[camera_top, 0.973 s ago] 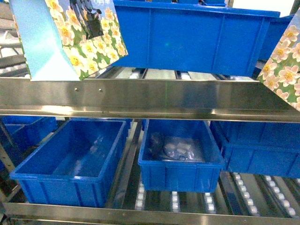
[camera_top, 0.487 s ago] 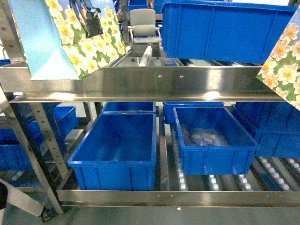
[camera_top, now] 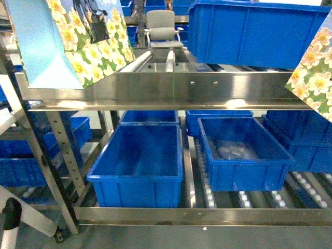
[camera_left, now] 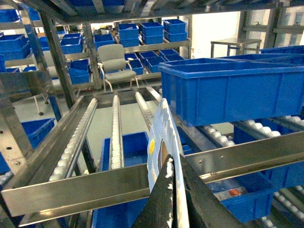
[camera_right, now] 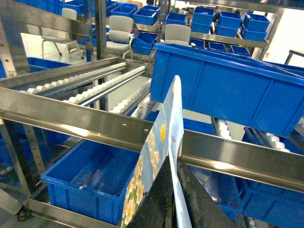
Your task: Move flower gift bag to table near conveyor
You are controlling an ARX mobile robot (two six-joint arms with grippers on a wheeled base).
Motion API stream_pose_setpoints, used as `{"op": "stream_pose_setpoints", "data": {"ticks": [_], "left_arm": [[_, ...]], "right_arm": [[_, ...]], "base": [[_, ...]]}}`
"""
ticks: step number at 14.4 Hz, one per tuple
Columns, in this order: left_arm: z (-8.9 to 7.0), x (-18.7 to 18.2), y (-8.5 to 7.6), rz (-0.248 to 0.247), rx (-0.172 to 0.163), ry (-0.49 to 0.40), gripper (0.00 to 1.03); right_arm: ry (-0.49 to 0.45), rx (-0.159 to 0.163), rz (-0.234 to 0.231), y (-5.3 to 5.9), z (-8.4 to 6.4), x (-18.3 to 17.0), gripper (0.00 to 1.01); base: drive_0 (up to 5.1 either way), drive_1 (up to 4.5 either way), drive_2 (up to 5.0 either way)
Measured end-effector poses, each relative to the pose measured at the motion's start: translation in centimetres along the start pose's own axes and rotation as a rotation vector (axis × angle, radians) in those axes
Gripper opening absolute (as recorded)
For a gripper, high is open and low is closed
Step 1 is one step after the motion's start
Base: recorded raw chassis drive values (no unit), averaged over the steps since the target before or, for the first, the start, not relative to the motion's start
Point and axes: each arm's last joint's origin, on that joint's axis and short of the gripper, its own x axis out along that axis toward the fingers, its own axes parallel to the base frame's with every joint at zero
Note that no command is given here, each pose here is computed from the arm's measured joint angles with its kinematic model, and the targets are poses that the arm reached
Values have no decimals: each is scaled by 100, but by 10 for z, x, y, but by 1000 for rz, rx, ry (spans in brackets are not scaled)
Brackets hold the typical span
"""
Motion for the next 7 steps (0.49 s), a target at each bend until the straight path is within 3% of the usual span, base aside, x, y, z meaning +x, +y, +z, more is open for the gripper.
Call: {"op": "stream_pose_setpoints", "data": {"ticks": [7], "left_arm": [[0, 0, 0, 0, 0, -1, 2]], "right_arm": [[0, 0, 0, 0, 0, 0, 2]], "base": [[-330, 178, 526]]}}
